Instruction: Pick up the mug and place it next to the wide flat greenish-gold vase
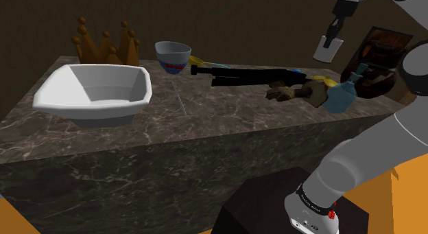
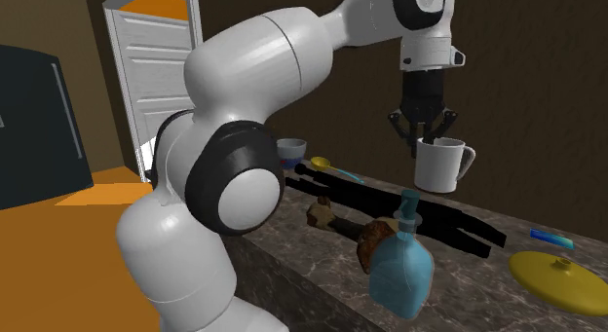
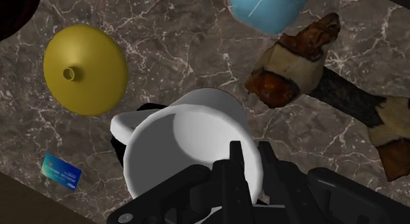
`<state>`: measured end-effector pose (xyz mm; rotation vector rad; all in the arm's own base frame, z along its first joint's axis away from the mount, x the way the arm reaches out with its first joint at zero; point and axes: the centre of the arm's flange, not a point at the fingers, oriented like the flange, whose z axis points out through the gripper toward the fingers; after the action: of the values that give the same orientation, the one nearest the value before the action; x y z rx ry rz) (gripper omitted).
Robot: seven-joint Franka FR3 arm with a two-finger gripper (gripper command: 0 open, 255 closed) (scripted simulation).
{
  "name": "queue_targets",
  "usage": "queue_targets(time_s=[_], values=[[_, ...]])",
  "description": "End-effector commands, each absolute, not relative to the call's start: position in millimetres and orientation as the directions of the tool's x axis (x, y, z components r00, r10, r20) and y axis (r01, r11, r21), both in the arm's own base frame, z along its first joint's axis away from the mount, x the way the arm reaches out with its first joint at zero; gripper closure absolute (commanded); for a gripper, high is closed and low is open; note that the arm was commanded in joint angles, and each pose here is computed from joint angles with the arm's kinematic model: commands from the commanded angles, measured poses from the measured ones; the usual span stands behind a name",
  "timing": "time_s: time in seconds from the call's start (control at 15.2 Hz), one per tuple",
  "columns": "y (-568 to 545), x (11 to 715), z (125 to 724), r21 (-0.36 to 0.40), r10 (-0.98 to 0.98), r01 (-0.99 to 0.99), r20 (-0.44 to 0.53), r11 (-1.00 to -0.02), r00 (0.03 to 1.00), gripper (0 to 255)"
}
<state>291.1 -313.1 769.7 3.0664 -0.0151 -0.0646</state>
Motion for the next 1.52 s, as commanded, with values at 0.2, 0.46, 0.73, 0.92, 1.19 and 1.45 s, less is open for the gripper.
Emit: queue_targets(time_s=[0.2,0.46,0.73,0.92,1.19,1.45], values=[[-370.6,262.2,768.0,0.075,-0.009,-0.006,-0.042,-0.997,0.999,255],[-418.6,240.2,768.2,0.075,-0.009,-0.006,-0.042,-0.997,0.999,255],[-435.5,232.4,757.7,0.075,-0.009,-0.006,-0.042,-0.997,0.999,255],[-435.5,232.4,741.9,0.075,-0.009,-0.006,-0.042,-0.997,0.999,255],[-435.5,232.4,720.8,0.075,-0.009,-0.006,-0.042,-0.997,0.999,255],[-435.5,232.4,699.6,0.075,-0.009,-0.006,-0.042,-0.997,0.999,255]])
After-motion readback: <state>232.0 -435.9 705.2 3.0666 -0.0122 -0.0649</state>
